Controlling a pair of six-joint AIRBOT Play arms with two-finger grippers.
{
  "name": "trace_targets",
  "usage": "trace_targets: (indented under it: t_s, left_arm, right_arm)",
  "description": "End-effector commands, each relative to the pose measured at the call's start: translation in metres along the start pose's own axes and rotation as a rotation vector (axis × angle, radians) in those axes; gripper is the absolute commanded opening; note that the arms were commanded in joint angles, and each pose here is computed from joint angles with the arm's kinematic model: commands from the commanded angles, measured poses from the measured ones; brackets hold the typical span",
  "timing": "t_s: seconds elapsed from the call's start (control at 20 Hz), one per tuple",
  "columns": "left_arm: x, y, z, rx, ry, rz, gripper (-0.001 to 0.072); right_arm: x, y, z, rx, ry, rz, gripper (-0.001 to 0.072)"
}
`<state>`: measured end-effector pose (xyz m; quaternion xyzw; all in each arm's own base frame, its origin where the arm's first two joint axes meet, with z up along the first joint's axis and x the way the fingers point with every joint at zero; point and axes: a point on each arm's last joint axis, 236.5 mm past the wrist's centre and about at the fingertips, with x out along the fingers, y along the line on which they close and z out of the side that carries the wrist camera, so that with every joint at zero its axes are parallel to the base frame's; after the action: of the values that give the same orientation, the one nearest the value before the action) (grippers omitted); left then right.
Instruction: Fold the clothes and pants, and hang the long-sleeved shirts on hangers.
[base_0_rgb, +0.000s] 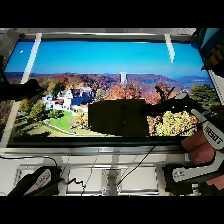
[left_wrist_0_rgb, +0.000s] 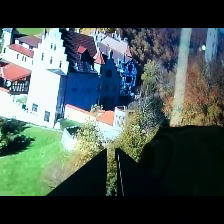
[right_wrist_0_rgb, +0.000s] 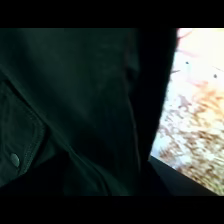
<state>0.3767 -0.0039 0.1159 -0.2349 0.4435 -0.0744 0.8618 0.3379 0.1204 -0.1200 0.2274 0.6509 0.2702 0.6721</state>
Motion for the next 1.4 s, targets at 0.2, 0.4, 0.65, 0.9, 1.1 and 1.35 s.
trace_targets:
  t_s: [0.2, 0.4, 0.65, 0.9, 1.1, 1.35]
  left_arm:
    - [0.000, 0.000, 0.001, 0.000, -0.003, 0.001, 0.0094]
    - [0.000, 0.000, 0.001, 0.000, -0.003, 0.001, 0.0094]
    - [-0.001, 0.003, 0.001, 0.003, -0.004, 0.012, 0.0063]
    - [-0.002, 0.023, 0.006, 0.040, -0.022, 0.095, 0.0063]
    - [-0.003, 0.035, 0.005, 0.066, -0.015, 0.148, 0.0063]
    - [-0.004, 0.037, 0.005, 0.068, -0.013, 0.154, 0.0063]
  right_arm:
    - [0.013, 0.037, 0.012, -0.176, 0.005, 0.052, 0.0023]
    - [-0.047, 0.088, 0.059, -0.261, -0.104, 0.055, 0.0023]
    - [-0.196, 0.127, 0.112, -0.190, -0.425, -0.175, 0.0022]
    - [-0.372, 0.104, 0.071, 0.061, -0.753, -0.478, 0.0022]
    - [-0.469, 0.071, -0.013, 0.369, -0.974, -0.667, 0.0021]
    - [-0.534, 0.052, -0.120, 0.768, -1.221, -0.803, 0.0021]
